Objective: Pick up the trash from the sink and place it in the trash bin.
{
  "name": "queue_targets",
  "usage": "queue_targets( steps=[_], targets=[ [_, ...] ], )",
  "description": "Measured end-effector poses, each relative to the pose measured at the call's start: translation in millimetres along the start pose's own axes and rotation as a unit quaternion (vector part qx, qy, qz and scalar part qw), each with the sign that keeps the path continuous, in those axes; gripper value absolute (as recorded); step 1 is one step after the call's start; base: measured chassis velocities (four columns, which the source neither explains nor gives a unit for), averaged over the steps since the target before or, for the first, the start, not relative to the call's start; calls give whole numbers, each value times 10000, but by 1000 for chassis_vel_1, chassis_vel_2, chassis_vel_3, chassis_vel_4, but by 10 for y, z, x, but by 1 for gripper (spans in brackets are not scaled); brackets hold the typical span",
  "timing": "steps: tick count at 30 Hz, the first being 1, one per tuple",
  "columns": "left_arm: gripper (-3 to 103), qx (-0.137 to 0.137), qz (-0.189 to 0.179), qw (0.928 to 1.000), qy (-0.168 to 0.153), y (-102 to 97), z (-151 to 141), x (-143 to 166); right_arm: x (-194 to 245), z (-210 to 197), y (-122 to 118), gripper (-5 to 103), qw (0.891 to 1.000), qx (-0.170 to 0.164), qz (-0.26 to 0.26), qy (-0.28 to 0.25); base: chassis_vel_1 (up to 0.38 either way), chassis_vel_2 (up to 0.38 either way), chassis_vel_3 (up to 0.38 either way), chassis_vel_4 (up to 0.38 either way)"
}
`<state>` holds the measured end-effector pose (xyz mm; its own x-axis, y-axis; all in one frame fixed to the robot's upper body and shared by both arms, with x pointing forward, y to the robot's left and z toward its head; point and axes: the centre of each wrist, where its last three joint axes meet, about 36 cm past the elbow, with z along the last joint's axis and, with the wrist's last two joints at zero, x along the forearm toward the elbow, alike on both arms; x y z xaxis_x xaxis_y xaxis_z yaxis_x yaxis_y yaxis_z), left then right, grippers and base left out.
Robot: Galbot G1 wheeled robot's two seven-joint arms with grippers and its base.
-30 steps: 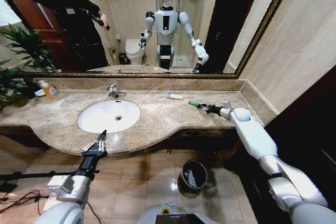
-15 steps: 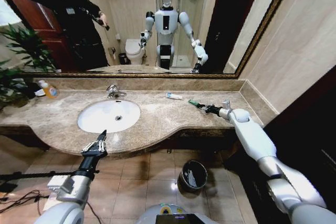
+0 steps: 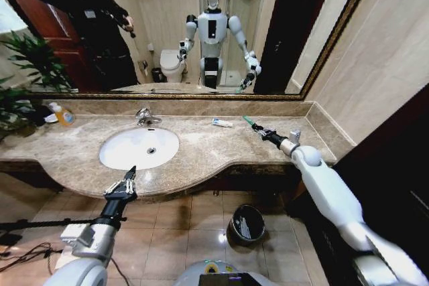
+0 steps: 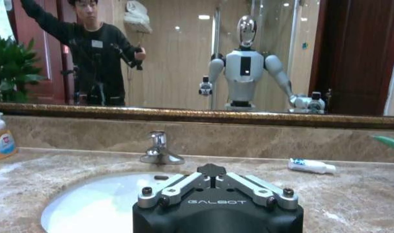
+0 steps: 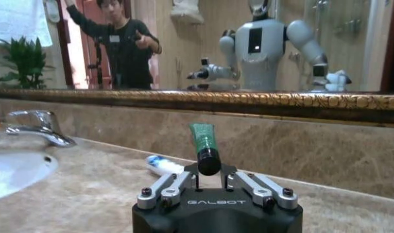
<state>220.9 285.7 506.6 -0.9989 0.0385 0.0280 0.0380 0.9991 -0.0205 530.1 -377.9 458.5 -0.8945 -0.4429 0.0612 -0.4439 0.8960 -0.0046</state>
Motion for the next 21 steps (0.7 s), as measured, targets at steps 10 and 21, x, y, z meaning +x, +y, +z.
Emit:
queue_targets(
  steps=[10, 21],
  targets=[
    [0, 0, 0, 10000, 0, 0, 0, 0, 856, 142, 142, 19, 9995, 108, -210, 223, 0, 0, 0, 0],
    [0, 0, 0, 10000, -1, 0, 0, 0, 1889, 562, 160, 19, 9989, -27, -301, 369, 0, 0, 0, 0]
  ],
)
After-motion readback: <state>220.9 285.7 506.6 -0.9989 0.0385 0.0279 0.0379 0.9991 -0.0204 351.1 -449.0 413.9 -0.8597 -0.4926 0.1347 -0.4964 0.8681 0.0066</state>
